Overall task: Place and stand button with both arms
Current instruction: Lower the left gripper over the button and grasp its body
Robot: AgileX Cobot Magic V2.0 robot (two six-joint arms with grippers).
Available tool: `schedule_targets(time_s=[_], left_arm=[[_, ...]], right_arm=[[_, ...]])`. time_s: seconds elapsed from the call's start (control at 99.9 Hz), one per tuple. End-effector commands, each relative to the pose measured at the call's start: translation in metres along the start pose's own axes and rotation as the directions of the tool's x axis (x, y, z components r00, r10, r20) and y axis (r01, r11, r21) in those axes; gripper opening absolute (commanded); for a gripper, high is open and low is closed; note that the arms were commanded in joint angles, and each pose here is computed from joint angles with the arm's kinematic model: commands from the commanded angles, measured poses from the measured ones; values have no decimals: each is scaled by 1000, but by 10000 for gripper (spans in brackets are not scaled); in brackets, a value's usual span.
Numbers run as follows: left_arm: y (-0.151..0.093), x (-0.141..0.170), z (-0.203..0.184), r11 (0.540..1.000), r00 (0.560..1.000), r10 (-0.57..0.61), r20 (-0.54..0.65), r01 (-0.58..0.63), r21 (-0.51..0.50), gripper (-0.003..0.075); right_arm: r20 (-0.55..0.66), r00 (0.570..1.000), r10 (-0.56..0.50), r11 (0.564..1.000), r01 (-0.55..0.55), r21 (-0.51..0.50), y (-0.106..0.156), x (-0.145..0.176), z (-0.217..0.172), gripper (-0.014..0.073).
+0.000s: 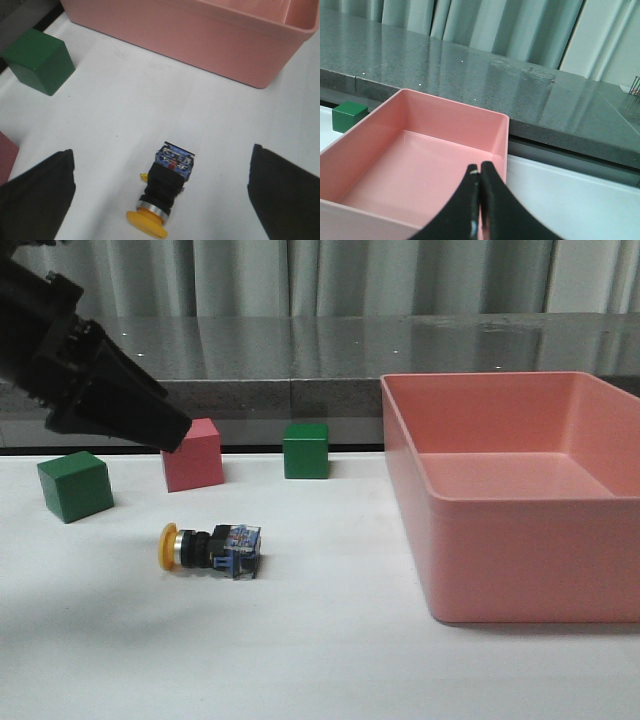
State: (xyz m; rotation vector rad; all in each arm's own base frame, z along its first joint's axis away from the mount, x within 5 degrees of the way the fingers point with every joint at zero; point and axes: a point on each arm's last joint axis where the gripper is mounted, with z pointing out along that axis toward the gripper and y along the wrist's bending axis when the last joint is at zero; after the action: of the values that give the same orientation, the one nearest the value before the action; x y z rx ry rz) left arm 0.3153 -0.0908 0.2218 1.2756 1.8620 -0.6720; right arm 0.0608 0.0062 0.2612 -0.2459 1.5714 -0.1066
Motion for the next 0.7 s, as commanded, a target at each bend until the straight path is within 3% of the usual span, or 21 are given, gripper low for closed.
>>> schedule_targets(time_s=[0.0, 0.13, 0.34, 0.52, 0.69], left_arm=[[13, -10, -8, 999, 991, -5, 137, 9, -31, 671], [25, 4, 4, 994, 990, -76, 121, 85, -73, 671], [25, 10, 14, 990, 977, -135, 163, 139, -11, 671], [20, 16, 22, 995, 979, 58, 196, -72, 67, 671], [18, 30, 34, 980, 969, 133, 209, -160, 117, 671]], right_arm=[[97, 995, 4, 999, -8, 39, -5, -16, -1, -62], [97, 995, 4, 999, -8, 39, -5, -16, -1, -62], [97, 995, 4, 999, -8, 39, -5, -16, -1, -62], [97, 995, 4, 999, -8, 39, -5, -16, -1, -62], [96, 995, 4, 999, -8, 39, -5, -16, -1, -62]])
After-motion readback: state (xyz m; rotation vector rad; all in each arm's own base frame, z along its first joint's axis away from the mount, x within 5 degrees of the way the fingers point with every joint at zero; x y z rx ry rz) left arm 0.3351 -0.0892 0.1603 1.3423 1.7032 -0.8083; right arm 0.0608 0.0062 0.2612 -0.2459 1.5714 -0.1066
